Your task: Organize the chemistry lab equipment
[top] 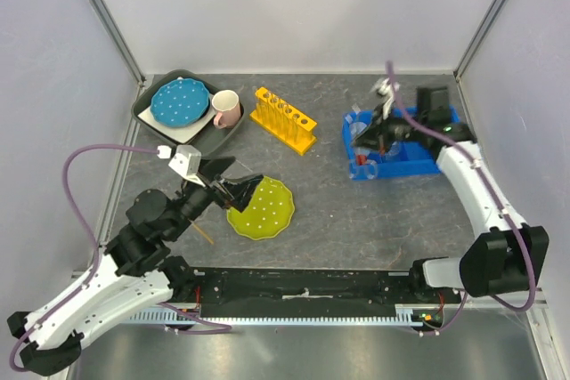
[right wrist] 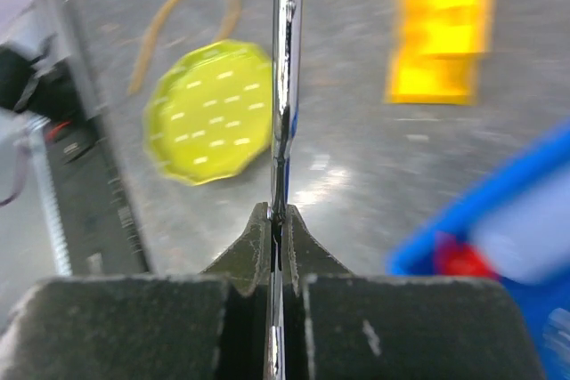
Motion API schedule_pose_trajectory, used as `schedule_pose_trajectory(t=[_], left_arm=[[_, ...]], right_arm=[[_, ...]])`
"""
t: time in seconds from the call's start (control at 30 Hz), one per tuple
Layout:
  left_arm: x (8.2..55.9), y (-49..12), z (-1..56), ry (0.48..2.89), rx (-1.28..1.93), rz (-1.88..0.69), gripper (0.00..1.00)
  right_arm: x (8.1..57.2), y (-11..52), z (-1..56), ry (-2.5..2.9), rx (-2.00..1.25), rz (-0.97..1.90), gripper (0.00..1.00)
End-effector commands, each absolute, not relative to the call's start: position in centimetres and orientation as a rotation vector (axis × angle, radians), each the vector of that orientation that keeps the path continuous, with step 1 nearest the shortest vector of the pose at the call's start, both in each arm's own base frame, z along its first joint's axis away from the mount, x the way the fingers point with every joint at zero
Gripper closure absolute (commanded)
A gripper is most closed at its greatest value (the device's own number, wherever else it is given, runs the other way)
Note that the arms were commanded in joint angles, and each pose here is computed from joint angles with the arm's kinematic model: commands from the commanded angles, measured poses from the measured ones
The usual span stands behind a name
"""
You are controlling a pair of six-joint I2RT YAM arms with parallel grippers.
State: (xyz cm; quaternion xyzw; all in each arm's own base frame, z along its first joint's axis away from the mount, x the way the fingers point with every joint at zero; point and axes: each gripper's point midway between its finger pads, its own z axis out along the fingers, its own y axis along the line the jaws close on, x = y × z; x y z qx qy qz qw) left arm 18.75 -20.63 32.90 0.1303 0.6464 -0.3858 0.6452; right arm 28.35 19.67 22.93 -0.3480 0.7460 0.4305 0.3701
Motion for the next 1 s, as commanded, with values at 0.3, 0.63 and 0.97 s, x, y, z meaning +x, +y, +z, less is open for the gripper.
schedule_pose_trajectory(t=[0.3, 0.63, 0.97], left_arm=[[19.4, -15.0, 23.0, 1.78, 0.497, -0.382, 0.01], [19.3, -14.3, 23.4, 1.758, 0.477, -0.365, 0.02], [19.2, -13.8, 23.8, 1.741, 0.454, -0.369, 0.02]], right_arm=[[36.3, -5.5, 22.1, 2.409, -0.544, 0.38, 0.98], [37.0, -7.6, 15.3, 2.62, -0.5, 0.47, 0.95], [38.2, -7.7, 11.8, 2.72, -0.474, 0.591, 0.93]])
